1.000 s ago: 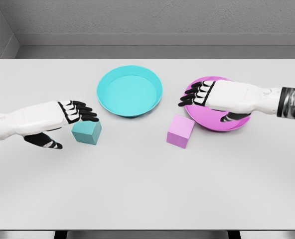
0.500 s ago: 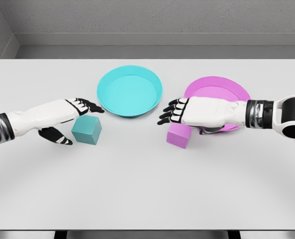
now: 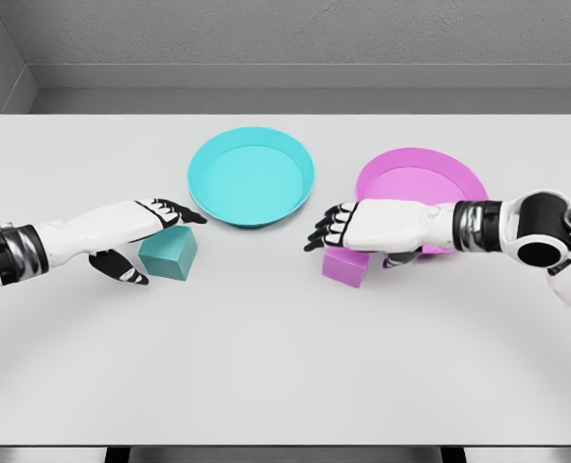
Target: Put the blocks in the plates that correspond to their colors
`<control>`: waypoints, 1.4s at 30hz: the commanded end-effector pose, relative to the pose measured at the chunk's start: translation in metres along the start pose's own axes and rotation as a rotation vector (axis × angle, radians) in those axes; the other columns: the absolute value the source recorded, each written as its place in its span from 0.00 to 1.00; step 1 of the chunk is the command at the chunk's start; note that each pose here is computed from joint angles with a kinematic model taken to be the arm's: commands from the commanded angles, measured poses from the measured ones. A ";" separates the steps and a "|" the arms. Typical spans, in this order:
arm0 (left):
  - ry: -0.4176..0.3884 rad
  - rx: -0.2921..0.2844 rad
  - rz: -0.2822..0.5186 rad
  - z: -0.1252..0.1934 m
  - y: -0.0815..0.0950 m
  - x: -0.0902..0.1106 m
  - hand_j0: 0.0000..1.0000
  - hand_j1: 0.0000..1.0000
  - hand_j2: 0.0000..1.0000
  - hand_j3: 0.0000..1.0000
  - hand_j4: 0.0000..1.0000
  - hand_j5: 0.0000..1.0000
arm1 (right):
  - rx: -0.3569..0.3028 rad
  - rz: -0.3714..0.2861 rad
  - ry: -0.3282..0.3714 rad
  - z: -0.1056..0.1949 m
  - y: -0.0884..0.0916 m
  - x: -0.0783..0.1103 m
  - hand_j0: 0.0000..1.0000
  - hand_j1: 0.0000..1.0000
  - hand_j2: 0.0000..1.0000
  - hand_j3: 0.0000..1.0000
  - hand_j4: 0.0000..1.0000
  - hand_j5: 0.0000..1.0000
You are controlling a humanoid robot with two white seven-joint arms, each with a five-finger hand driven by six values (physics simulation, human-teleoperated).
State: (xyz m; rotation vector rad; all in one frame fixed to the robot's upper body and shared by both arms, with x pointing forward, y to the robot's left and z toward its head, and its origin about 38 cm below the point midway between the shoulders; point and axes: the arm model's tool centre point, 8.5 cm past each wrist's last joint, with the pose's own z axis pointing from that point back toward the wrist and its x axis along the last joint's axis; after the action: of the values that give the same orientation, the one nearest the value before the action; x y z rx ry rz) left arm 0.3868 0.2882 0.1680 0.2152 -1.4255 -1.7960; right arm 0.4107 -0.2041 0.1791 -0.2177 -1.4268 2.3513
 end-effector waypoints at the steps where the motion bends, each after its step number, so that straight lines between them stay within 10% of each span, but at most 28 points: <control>1: 0.008 0.000 0.009 0.000 -0.001 -0.003 1.00 1.00 1.00 1.00 1.00 1.00 | 0.007 -0.013 0.004 -0.003 0.004 -0.002 1.00 1.00 1.00 1.00 1.00 1.00; 15: 0.026 -0.015 0.011 -0.014 -0.010 -0.013 1.00 1.00 1.00 1.00 1.00 1.00 | 0.039 -0.014 0.000 -0.018 0.013 -0.001 1.00 1.00 1.00 1.00 1.00 1.00; 26: 0.040 -0.026 0.015 -0.015 -0.014 -0.017 1.00 1.00 1.00 1.00 1.00 1.00 | 0.051 -0.019 -0.001 -0.019 0.016 -0.003 0.77 0.77 0.77 0.77 0.77 0.77; 42: 0.008 -0.046 -0.052 -0.018 -0.016 -0.012 0.70 0.70 0.70 0.70 0.70 0.70 | 0.018 -0.054 -0.008 -0.018 0.011 -0.006 0.73 0.73 0.73 0.73 0.73 0.73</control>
State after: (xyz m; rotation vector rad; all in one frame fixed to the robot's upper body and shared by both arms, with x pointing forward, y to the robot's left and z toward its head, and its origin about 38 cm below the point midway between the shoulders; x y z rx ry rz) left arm 0.3985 0.2838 0.1440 0.2397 -1.3816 -1.8525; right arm 0.4204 -0.1965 0.1613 -0.1822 -1.3900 2.3382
